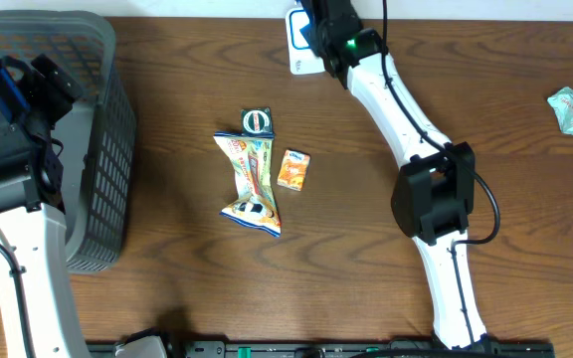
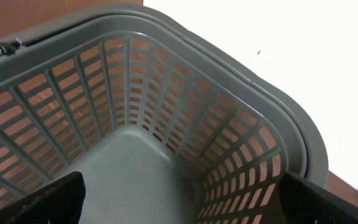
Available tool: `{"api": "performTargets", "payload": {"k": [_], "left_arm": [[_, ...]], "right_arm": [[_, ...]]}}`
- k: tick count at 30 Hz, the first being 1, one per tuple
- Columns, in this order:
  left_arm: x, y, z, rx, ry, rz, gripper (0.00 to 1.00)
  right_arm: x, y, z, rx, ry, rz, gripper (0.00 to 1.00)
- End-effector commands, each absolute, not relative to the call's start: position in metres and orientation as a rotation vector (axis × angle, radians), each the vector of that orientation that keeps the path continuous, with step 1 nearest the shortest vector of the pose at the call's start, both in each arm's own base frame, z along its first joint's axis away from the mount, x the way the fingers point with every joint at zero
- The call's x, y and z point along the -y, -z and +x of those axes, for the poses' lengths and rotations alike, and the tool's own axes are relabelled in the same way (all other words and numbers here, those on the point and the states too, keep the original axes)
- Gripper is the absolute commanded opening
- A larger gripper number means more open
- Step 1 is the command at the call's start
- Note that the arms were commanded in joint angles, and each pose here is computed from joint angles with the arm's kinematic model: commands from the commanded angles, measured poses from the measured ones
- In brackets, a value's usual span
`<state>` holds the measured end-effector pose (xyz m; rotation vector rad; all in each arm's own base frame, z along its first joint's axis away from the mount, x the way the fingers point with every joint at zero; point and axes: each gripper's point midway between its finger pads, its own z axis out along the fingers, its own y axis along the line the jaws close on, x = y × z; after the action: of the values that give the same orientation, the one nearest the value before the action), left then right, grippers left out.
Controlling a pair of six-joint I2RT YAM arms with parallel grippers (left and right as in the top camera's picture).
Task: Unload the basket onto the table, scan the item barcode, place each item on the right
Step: 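Hold the second light-green pack against the scanner window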
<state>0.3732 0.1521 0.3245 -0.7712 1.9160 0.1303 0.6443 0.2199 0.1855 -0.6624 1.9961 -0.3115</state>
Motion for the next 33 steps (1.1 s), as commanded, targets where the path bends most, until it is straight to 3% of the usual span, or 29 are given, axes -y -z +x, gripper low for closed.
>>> {"api": "performTargets", "payload": {"k": [1, 13, 27, 33], "left_arm": [[-0.154, -0.331, 0.373, -1.904, -0.140, -0.763, 0.98], [-0.154, -0.331, 0.373, -1.904, -0.140, -0.763, 0.98], [-0.154, -0.331, 0.373, -1.904, -0.140, -0.763, 0.98], [-0.154, -0.331, 0.373, -1.904, -0.140, -0.763, 0.98]], "right_arm": [[-0.224, -0.223, 0.652, -1.817, 0.453, -0.861, 0.01], [-0.242, -0.167, 0.653, -1.818, 0.410, -1.052, 0.01], [-0.245, -0.137, 0.634, -1.879, 0.435, -1.209, 0.01], [-0.238, -0.148, 0.642, -1.889, 0.471, -1.095, 0.01]]}}
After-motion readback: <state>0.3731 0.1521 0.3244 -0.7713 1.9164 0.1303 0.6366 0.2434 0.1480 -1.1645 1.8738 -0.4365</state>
